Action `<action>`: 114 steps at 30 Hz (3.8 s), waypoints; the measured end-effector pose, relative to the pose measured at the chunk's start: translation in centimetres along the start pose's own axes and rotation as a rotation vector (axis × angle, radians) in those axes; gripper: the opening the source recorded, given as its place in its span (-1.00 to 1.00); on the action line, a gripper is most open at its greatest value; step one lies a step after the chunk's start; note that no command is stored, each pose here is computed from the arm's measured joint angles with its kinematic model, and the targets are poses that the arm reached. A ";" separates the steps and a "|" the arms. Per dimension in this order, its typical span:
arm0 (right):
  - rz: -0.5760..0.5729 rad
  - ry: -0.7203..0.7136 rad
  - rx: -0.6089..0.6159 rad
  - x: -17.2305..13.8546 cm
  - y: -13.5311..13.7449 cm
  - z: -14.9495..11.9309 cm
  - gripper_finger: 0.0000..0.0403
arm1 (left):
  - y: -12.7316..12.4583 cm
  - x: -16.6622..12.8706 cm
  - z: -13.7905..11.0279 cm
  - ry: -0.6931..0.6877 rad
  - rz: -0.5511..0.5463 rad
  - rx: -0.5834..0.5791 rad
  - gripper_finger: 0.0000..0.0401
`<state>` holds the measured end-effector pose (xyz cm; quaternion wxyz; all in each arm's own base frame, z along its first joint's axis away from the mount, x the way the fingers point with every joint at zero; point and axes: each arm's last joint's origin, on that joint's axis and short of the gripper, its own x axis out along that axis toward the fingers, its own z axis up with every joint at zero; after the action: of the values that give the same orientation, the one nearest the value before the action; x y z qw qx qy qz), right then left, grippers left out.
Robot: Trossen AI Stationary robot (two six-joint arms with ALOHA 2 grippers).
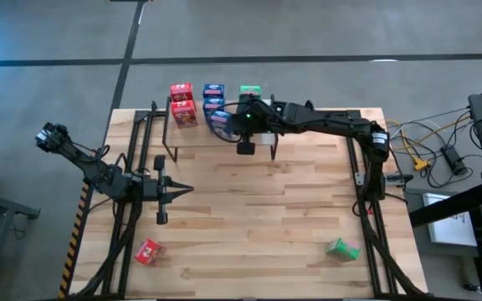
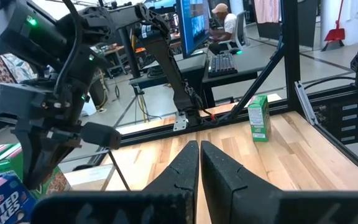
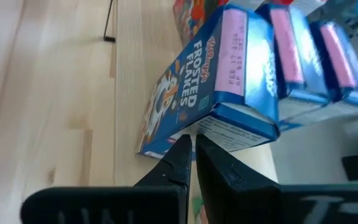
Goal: Stack cereal on shelf
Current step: Put the blue cereal box on the shelf aligned with the blue cereal boxes
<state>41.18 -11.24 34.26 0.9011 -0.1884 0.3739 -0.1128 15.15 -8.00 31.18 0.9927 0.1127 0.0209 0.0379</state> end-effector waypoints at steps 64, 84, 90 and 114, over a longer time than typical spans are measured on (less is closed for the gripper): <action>0.146 -0.643 -0.006 -14.3 14.3 -14.7 -0.96 | 4.3 11.5 4.7 0.409 0.251 0.204 -0.15; 0.175 -0.833 -0.012 -17.7 13.5 -18.1 -0.96 | 13.4 13.7 5.2 0.634 0.075 0.358 0.07; 0.168 -0.849 -0.023 -18.1 13.4 -18.7 -0.96 | 16.1 13.4 4.5 0.661 0.096 0.356 0.07; 0.150 -0.886 -0.024 -18.6 13.3 -19.5 -0.96 | 20.3 14.2 0.9 0.755 0.019 0.283 0.07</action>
<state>15.13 2.21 27.71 0.9777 -0.2015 -0.0341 0.0488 27.89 12.63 36.14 0.8894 0.2267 0.3883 0.0828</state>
